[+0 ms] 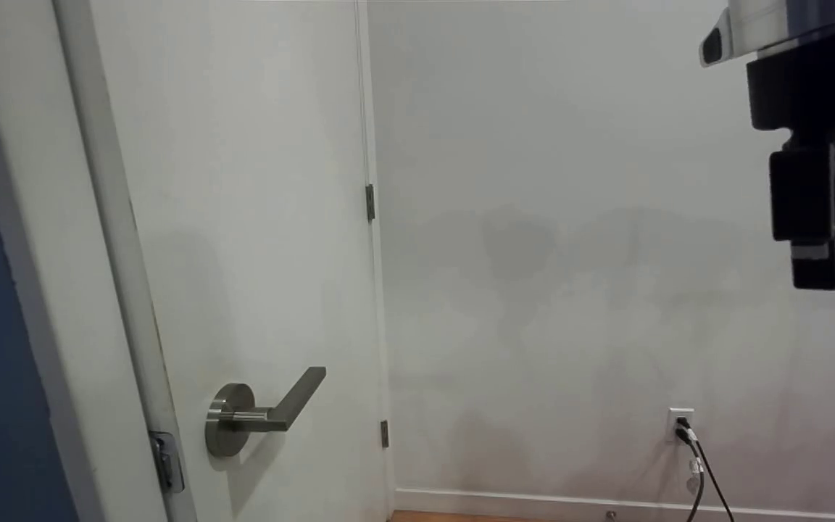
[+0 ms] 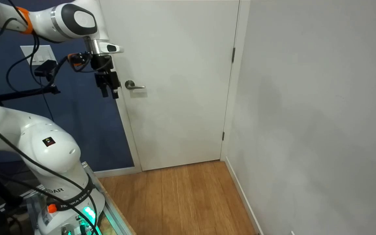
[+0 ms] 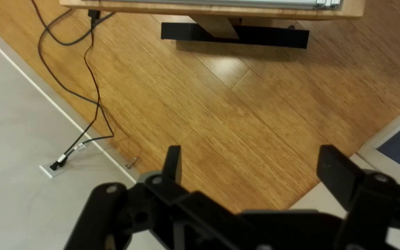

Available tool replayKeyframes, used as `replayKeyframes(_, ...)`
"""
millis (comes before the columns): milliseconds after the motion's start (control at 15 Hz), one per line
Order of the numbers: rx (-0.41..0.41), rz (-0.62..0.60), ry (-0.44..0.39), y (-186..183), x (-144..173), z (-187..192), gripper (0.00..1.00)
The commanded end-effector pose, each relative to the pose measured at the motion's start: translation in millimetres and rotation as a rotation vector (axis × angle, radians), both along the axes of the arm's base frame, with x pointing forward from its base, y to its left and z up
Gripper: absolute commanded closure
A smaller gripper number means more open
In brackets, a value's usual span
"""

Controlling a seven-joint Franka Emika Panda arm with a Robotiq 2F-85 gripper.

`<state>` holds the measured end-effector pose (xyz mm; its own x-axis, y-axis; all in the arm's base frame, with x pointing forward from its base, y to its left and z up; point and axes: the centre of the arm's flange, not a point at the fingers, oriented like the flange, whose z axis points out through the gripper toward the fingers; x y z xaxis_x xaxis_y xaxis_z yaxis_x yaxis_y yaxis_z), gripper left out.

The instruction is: Open the door.

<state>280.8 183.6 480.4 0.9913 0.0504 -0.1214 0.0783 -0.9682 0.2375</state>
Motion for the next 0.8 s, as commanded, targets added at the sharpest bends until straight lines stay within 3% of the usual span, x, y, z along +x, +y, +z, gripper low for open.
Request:
replayKeyframes(0, 0.136, -0.009, -0.027, 45.1, 35.3, -10.2, 0.00)
replayKeyframes(400, 0.382, -0.207, -0.031, 84.2, 108.0, -30.1, 0.00)
replayKeyframes(733, 0.528, -0.374, -0.048, 119.5, 169.5, -63.0, 0.00)
